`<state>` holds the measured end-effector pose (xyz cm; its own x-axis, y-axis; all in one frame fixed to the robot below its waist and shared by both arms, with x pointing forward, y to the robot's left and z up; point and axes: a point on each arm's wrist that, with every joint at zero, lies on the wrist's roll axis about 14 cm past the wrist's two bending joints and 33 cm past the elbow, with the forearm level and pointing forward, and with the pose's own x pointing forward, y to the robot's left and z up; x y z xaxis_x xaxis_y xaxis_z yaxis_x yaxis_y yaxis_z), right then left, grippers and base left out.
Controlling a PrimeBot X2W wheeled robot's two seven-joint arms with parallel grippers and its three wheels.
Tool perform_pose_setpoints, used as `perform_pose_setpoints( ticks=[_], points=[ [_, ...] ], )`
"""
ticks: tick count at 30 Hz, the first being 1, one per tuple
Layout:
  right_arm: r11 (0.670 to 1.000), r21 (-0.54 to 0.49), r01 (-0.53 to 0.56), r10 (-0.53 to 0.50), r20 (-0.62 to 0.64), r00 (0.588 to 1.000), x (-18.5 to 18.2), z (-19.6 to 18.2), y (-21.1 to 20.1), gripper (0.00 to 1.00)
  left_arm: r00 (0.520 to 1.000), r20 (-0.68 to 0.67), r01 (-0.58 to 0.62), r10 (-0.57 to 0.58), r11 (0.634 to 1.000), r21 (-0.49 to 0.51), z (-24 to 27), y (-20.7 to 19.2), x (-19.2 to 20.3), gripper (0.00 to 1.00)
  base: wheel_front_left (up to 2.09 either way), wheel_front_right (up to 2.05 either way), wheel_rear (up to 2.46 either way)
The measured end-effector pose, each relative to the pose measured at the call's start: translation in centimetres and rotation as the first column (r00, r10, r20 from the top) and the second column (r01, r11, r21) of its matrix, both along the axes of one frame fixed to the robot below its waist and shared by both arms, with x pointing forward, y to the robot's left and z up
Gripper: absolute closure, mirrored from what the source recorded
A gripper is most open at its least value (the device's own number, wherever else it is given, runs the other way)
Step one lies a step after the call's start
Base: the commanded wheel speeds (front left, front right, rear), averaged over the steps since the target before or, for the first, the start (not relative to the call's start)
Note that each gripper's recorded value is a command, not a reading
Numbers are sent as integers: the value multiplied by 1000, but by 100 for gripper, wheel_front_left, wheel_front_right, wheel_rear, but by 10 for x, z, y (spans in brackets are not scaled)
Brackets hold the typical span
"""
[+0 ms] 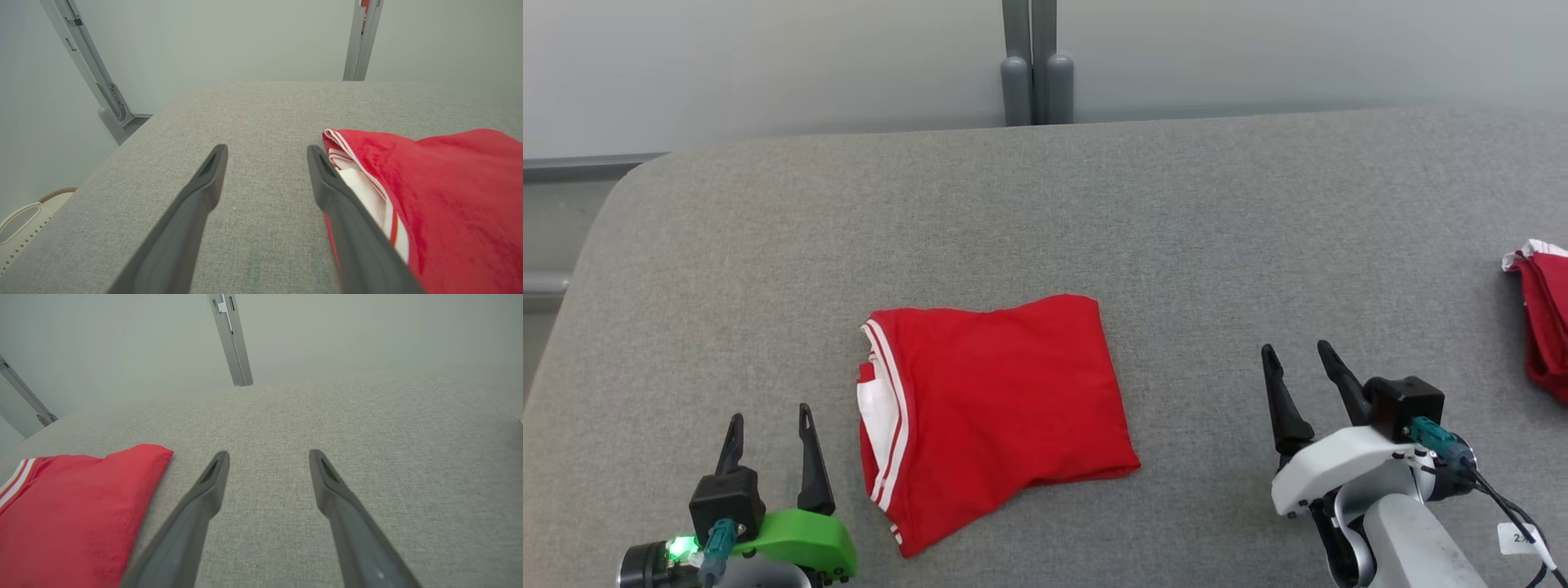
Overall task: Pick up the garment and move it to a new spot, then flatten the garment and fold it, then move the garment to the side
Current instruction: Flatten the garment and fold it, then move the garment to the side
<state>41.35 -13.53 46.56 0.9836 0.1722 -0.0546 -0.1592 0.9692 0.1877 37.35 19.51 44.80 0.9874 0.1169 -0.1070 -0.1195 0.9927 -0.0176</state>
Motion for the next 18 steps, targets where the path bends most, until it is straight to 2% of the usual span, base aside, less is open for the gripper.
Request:
perform_pose_setpoints(
  ticks=[9, 18],
  points=[
    [1000, -17, 24, -24, -1, 1000, -20, 0, -10, 0, 1000, -1, 27, -27, 1000, -8, 0, -5, -10, 0, 0, 0, 0],
    [1000, -9, 17, -17, 10, 1000, -18, 3, -7, 0, 999, -18, 41, -42, 998, -39, -6, -7, -12, 0, 0, 0, 0]
  ],
)
